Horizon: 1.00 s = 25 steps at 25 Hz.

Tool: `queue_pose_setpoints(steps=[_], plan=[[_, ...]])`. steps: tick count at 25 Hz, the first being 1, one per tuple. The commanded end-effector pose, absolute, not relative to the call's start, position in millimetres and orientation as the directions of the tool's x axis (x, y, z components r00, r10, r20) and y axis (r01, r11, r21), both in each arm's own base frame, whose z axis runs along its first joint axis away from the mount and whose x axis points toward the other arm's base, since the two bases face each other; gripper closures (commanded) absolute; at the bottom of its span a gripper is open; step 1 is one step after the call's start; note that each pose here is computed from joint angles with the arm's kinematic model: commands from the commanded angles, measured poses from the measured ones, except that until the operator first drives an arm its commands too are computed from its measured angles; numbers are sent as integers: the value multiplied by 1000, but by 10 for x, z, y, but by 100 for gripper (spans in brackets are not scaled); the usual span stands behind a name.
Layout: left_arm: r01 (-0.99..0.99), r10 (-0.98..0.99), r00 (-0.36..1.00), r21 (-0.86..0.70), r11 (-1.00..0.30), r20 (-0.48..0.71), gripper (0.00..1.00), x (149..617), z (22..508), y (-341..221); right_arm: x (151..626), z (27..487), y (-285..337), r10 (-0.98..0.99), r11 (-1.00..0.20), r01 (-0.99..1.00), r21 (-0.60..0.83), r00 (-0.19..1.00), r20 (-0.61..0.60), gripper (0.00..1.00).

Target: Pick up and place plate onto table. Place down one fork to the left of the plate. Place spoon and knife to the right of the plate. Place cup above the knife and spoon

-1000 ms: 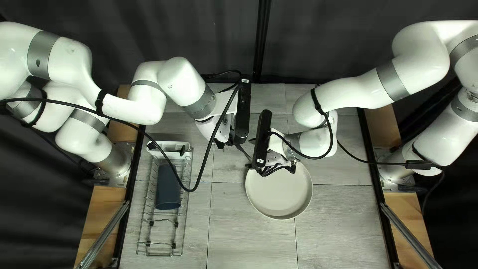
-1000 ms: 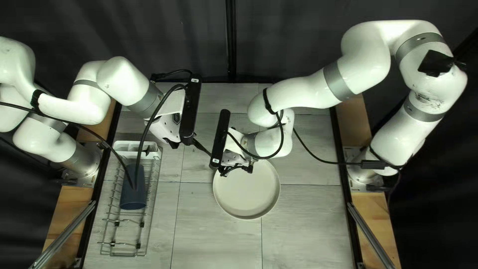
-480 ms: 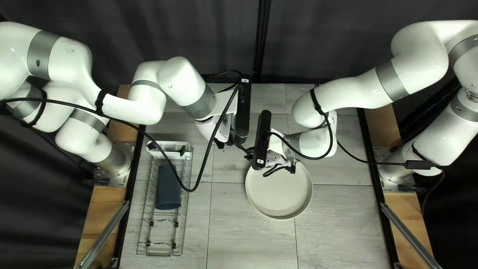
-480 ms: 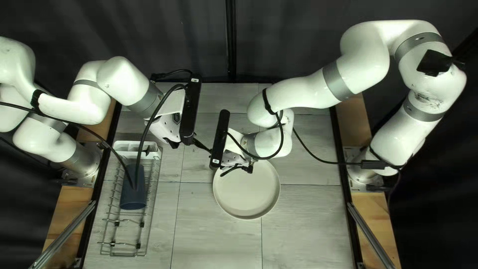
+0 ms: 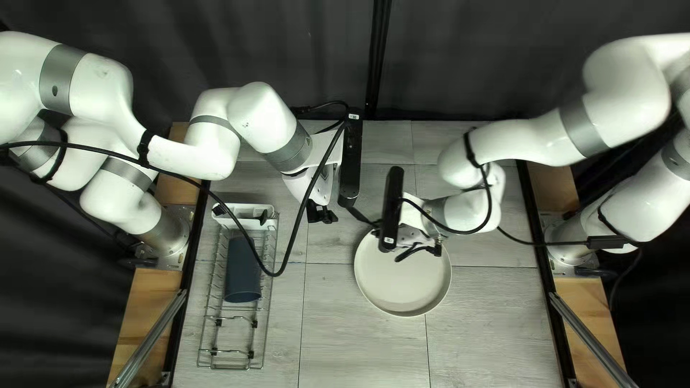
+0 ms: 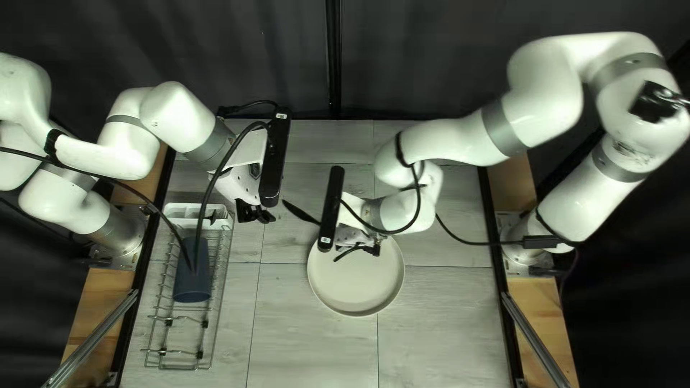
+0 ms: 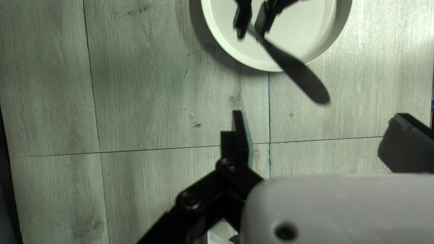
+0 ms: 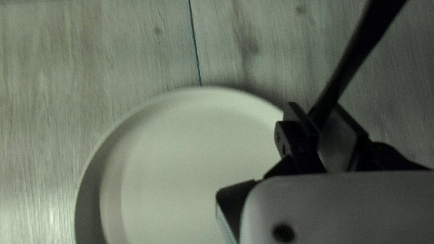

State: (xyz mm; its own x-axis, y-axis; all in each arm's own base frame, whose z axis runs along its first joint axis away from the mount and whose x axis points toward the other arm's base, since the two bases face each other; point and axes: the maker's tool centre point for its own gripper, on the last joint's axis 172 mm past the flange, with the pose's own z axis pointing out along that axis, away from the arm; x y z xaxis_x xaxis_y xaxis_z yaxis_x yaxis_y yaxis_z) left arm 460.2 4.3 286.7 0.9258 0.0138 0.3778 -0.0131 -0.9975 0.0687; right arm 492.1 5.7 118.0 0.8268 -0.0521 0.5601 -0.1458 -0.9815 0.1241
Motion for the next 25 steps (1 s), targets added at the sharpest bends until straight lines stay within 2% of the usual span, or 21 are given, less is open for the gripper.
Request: queue_pose_setpoints(steps=[1,15,18,25], plan=[[-13,14,926,69,-998,378,0,4602,2867,43,4867,1171,45,-49,-981,-145,131,831,554,100],[-13,14,926,69,-998,378,0,4602,2867,43,4867,1171,45,-49,-981,-145,131,831,554,100],[-13,14,926,69,-998,378,0,4602,2867,43,4748,1070,-57,-54,-994,-97,56,856,515,100],[-13,14,926,69,-998,378,0,4602,2867,43,4748,1070,-57,-54,-994,-97,56,856,515,100]])
